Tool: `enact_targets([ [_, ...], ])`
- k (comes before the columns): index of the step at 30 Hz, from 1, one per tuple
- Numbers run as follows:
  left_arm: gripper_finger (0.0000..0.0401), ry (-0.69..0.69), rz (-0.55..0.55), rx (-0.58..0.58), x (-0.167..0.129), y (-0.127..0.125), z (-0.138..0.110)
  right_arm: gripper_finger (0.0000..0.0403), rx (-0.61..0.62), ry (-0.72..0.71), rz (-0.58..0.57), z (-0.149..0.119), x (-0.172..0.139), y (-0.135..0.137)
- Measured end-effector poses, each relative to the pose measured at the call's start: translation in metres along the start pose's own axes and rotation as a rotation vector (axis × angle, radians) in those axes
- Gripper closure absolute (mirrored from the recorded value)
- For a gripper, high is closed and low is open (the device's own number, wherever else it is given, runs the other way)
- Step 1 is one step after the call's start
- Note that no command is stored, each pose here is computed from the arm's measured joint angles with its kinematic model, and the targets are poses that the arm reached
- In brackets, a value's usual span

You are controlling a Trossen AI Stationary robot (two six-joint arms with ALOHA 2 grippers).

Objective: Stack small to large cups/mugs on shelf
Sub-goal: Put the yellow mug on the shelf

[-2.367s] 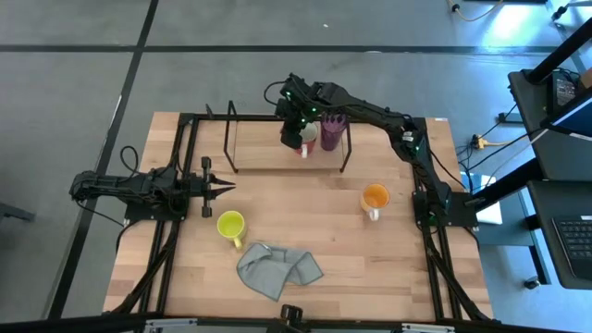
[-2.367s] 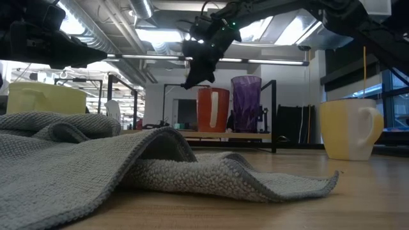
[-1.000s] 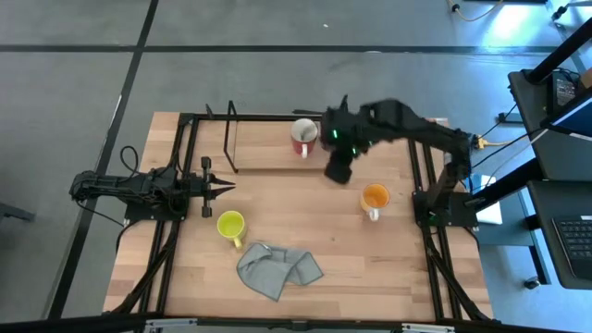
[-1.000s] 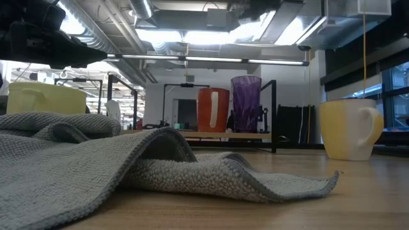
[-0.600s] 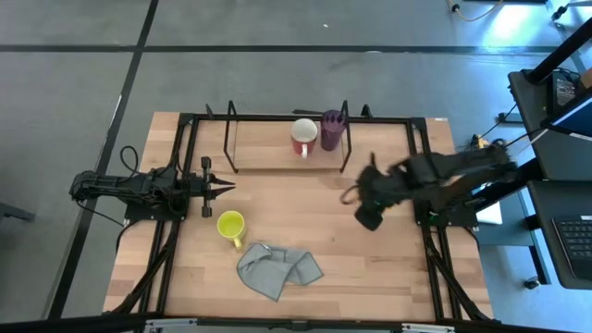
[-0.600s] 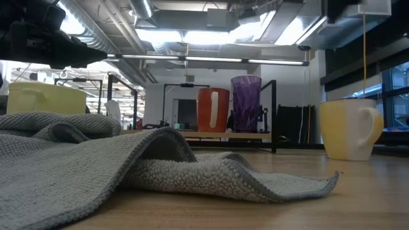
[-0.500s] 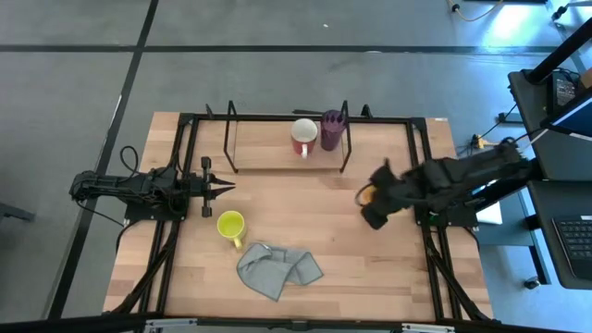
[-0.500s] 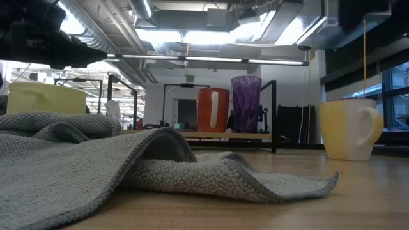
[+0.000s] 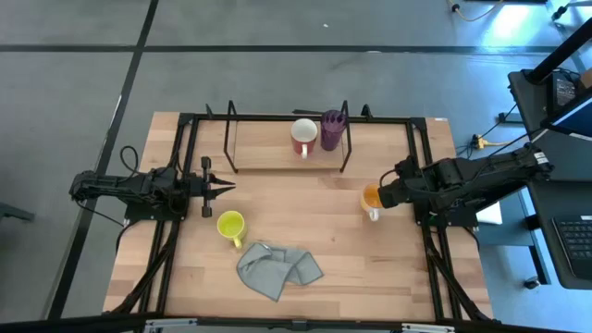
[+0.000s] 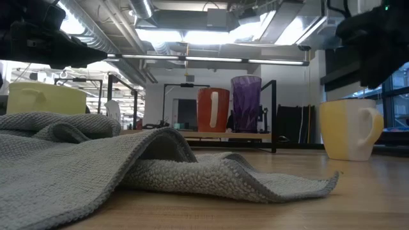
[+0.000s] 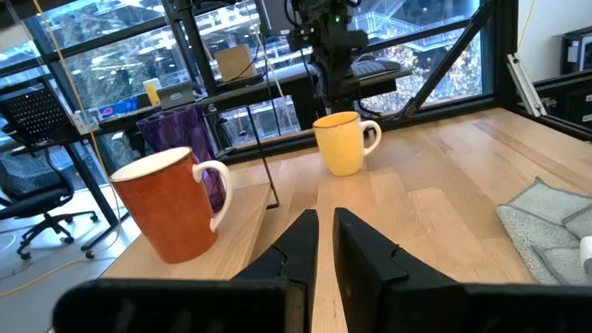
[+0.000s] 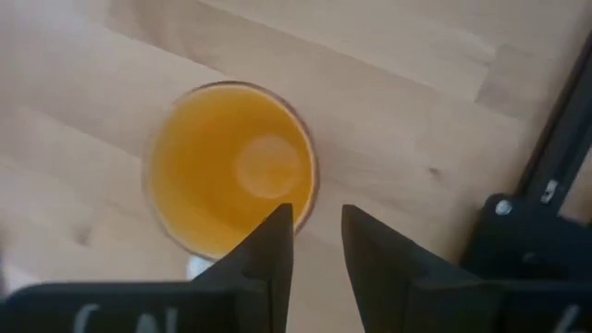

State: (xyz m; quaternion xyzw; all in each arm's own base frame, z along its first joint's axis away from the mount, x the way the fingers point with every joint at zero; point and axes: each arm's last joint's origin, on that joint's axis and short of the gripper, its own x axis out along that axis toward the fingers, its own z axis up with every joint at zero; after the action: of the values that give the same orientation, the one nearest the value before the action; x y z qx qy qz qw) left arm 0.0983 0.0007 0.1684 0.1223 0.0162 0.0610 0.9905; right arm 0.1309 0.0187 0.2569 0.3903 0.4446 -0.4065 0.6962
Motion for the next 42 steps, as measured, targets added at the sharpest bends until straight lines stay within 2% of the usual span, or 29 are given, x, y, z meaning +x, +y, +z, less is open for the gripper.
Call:
enact_targets([
  [7, 0.0368, 0.0, 0.0, 0.0, 0.0, 0.0, 0.0, 0.0306, -0.217, -0.042, 0.042, 0.017, 0.003, 0.008],
  [10, 0.0368, 0.0, 0.0, 0.0, 0.0, 0.0, 0.0, 0.0306, -0.289, -0.044, 0.002, 0.028, 0.007, 0.01],
  [18, 0.0368, 0.0, 0.0, 0.0, 0.0, 0.0, 0.0, 0.0306, -0.473, 0.126, -0.035, 0.049, 0.032, 0.013],
  [27, 0.0368, 0.0, 0.0, 0.0, 0.0, 0.0, 0.0, 0.0306, -0.696, 0.198, -0.006, 0.055, 0.047, 0.02],
  [36, 0.0368, 0.0, 0.0, 0.0, 0.0, 0.0, 0.0, 0.0306, -0.824, 0.199, 0.006, 0.057, 0.055, 0.026],
  [42, 0.0368, 0.0, 0.0, 0.0, 0.0, 0.0, 0.0, 0.0309, -0.853, 0.222, -0.007, 0.058, 0.064, 0.03],
])
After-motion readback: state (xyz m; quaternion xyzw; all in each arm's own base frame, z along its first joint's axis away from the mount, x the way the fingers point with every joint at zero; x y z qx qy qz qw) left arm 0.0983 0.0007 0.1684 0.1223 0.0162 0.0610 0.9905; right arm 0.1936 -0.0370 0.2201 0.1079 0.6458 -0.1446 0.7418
